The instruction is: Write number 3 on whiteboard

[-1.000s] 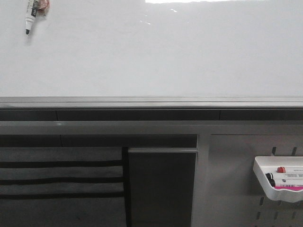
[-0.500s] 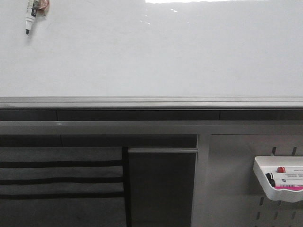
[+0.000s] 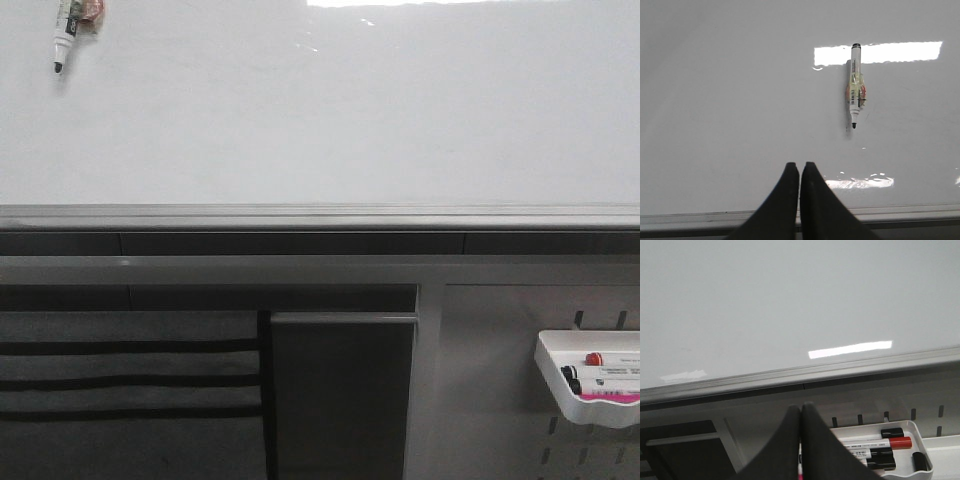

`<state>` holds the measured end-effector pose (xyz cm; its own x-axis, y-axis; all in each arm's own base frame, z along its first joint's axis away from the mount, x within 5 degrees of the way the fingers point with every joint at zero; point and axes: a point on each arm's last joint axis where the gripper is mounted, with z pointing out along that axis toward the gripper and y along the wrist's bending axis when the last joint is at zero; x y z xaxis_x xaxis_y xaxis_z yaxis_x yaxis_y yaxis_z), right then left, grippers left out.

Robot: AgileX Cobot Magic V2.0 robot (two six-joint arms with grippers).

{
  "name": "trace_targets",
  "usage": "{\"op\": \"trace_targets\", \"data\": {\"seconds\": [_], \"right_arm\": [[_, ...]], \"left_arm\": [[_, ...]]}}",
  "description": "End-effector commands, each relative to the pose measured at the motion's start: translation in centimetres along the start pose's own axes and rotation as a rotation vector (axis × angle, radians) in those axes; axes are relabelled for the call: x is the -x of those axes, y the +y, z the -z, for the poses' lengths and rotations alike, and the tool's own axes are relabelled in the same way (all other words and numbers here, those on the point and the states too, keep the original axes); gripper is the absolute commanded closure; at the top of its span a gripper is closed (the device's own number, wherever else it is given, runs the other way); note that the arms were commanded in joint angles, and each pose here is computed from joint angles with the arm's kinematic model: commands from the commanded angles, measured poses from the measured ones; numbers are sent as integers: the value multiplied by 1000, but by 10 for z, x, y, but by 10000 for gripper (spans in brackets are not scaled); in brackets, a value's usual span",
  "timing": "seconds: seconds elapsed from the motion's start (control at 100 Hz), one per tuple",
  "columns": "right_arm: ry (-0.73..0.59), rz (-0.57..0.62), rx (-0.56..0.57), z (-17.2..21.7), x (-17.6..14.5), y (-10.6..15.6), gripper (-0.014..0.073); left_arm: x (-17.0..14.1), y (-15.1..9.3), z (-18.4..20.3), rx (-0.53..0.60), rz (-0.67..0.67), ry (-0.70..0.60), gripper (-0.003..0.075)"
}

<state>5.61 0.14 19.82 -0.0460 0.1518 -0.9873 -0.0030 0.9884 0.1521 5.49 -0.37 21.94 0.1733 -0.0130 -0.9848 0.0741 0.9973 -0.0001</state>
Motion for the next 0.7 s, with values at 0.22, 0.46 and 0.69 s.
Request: {"op": "trace_targets", "data": {"seconds": [0.22, 0.46, 0.69], "right_arm": [[-63, 11, -9, 0, -1, -2, 664], [-63, 11, -9, 0, -1, -2, 664], [-72, 11, -10, 0, 0, -2, 664]], "left_arm": [[7, 1, 3, 9, 9, -98, 741], [7, 1, 3, 9, 9, -98, 741], [7, 1, 3, 9, 9, -98, 741]]}}
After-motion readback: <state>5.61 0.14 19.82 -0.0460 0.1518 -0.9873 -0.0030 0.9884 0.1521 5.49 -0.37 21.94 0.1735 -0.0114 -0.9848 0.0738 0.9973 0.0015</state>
